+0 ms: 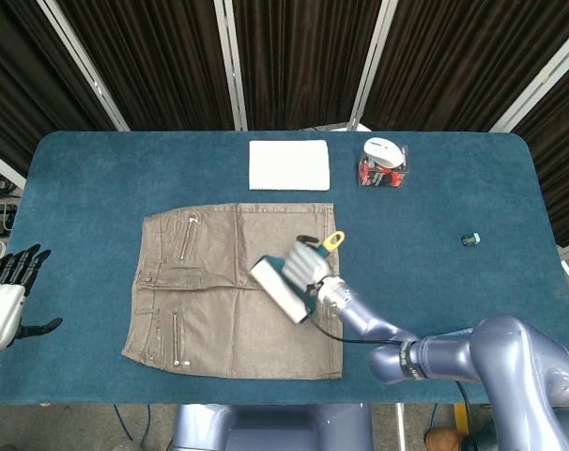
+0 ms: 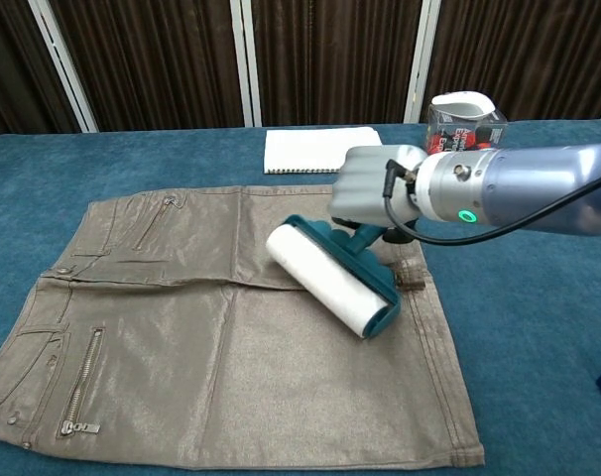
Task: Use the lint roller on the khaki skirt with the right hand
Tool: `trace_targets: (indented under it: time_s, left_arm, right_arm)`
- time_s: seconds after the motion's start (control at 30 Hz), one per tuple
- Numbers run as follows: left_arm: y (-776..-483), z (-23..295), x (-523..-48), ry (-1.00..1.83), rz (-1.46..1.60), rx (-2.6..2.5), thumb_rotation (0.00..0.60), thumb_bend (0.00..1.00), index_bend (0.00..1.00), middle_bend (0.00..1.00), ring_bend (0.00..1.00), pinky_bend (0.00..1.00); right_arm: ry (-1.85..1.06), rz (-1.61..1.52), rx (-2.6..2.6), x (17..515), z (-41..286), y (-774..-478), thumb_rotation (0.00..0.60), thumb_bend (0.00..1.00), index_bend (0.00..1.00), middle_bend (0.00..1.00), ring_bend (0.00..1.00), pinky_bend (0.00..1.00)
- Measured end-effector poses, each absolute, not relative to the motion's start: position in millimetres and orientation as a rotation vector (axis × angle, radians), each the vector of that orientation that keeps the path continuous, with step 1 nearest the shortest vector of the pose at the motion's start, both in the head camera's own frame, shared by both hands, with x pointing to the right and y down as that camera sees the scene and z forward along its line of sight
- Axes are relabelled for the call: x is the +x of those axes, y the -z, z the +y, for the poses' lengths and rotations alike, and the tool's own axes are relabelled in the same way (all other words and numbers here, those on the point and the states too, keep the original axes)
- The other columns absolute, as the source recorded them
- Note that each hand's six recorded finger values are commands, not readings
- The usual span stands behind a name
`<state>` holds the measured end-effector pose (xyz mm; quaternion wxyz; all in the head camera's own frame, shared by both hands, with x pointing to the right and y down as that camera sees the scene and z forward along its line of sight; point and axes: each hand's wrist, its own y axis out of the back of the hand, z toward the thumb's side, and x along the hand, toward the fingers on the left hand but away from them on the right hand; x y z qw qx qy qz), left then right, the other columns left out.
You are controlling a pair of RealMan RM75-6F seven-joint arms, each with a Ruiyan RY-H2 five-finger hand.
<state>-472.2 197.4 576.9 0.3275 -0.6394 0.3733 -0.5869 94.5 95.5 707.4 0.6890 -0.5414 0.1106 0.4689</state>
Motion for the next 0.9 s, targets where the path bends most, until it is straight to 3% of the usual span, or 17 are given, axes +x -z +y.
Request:
trace_targets:
  time_s: [0.33,0.9]
  left_arm:
    - [-577.7,199.0,-466.0,1.524,0.959,-1.679,0.6,0.0,0.0,0.0,0.0,0.0]
    - [-579.1,198.0,-468.9,1.537,0.965,-1.676,0.6,0.0,0.0,0.0,0.0,0.0]
  right_arm:
    - [-1.208,0.223,-1.126,171.9,62.2,-713.1,0.6,0.77,0.58,0.63,0.51,0.47]
    - [-1.042,0.307,-1.081,114.3,100.7,-708.1,0.6,0.77,0.58,0.63,0.52,0.48]
